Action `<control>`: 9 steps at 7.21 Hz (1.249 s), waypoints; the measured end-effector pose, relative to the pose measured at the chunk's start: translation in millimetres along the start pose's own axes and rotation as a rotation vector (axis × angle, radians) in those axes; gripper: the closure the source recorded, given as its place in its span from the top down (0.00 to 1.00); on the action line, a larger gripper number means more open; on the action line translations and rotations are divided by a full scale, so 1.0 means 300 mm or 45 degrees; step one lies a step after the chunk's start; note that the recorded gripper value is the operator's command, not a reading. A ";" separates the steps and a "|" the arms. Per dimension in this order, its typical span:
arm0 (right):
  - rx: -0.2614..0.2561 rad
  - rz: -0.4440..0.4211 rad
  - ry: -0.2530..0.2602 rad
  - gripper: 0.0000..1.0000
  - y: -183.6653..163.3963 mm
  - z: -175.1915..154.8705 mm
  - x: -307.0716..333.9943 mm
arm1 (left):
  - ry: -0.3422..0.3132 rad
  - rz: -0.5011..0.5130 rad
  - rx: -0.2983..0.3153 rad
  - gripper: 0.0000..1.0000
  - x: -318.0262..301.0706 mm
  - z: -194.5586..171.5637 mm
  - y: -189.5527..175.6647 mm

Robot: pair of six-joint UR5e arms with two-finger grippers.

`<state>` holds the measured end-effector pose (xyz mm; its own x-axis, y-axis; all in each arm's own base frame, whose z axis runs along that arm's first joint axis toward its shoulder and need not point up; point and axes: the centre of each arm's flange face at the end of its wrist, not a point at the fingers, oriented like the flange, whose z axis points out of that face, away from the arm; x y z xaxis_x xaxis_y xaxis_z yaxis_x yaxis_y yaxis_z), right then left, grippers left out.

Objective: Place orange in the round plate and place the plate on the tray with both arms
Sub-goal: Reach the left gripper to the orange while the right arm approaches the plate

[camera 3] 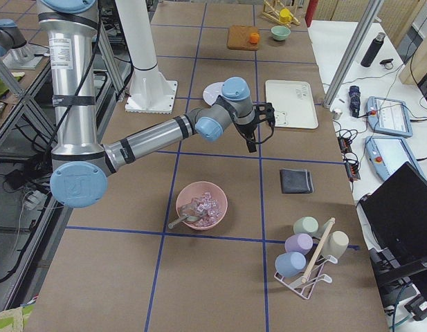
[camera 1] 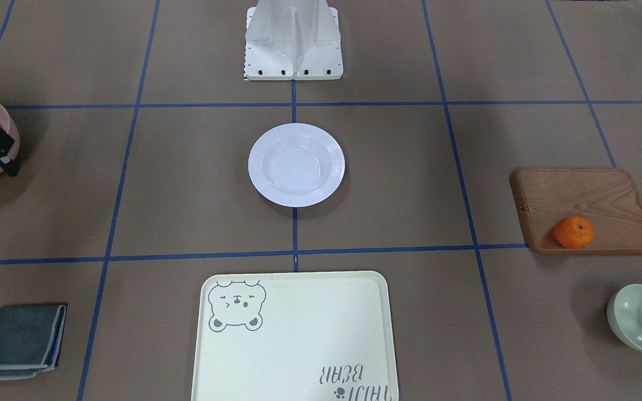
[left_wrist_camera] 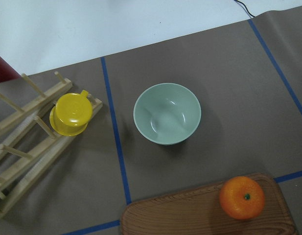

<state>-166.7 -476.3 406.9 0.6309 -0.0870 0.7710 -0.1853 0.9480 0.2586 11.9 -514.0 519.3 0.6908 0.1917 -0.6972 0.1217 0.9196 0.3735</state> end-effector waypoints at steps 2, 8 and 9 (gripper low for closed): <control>0.001 0.041 0.101 1.00 0.083 0.103 -0.175 | 0.033 -0.059 -0.089 0.98 0.111 0.157 0.034; 0.003 0.002 0.134 1.00 0.217 0.229 -0.378 | 0.004 -0.029 -0.086 0.98 0.267 0.590 -0.020; 0.001 -0.003 0.134 1.00 0.223 0.236 -0.384 | -0.001 -0.026 -0.097 0.98 0.272 0.620 -0.025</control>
<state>-305.0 -424.5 376.5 0.7070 -0.0562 0.7050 -0.1844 0.9477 0.2605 200.0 -569.1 573.3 0.6892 0.1722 -0.7038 0.0813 0.9468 0.3113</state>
